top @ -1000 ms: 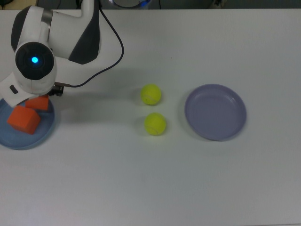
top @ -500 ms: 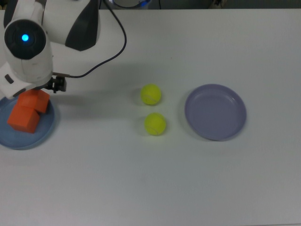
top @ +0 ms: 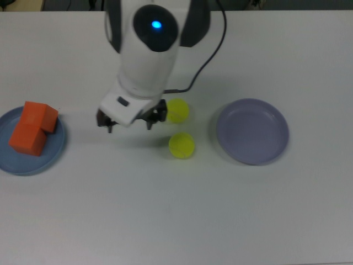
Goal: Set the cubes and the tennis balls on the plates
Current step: 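Lower the gripper onto a yellow tennis ball and grasp it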
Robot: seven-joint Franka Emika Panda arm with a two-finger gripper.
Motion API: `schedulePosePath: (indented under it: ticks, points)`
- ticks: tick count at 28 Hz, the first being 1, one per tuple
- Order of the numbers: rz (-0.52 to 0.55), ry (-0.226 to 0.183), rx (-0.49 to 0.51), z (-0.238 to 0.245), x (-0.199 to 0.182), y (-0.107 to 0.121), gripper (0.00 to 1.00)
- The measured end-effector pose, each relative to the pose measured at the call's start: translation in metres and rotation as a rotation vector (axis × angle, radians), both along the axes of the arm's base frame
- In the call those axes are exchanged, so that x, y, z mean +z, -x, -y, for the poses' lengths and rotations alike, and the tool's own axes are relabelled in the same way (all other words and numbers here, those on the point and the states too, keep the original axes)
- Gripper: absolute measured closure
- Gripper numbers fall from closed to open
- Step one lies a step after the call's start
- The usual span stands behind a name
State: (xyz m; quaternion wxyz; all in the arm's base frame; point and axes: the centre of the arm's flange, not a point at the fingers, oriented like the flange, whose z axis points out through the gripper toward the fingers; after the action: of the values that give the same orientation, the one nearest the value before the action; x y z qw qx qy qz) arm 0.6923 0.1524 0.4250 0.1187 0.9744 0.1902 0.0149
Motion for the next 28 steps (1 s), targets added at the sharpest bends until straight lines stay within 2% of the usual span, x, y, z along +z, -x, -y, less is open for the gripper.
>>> schedulePosePath:
  ticks: [5,13,17,21,28]
  points:
    - [0.008,-0.013,0.034,-0.056,-0.015,0.011,0.0]
    - [-0.014,-0.009,0.091,-0.128,-0.042,0.034,0.0]
    - [-0.014,0.011,0.112,-0.144,-0.054,0.04,0.0]
    - [0.029,0.016,0.145,-0.151,-0.071,0.036,0.0]
    - [0.049,0.053,0.149,-0.144,-0.092,0.03,0.0]
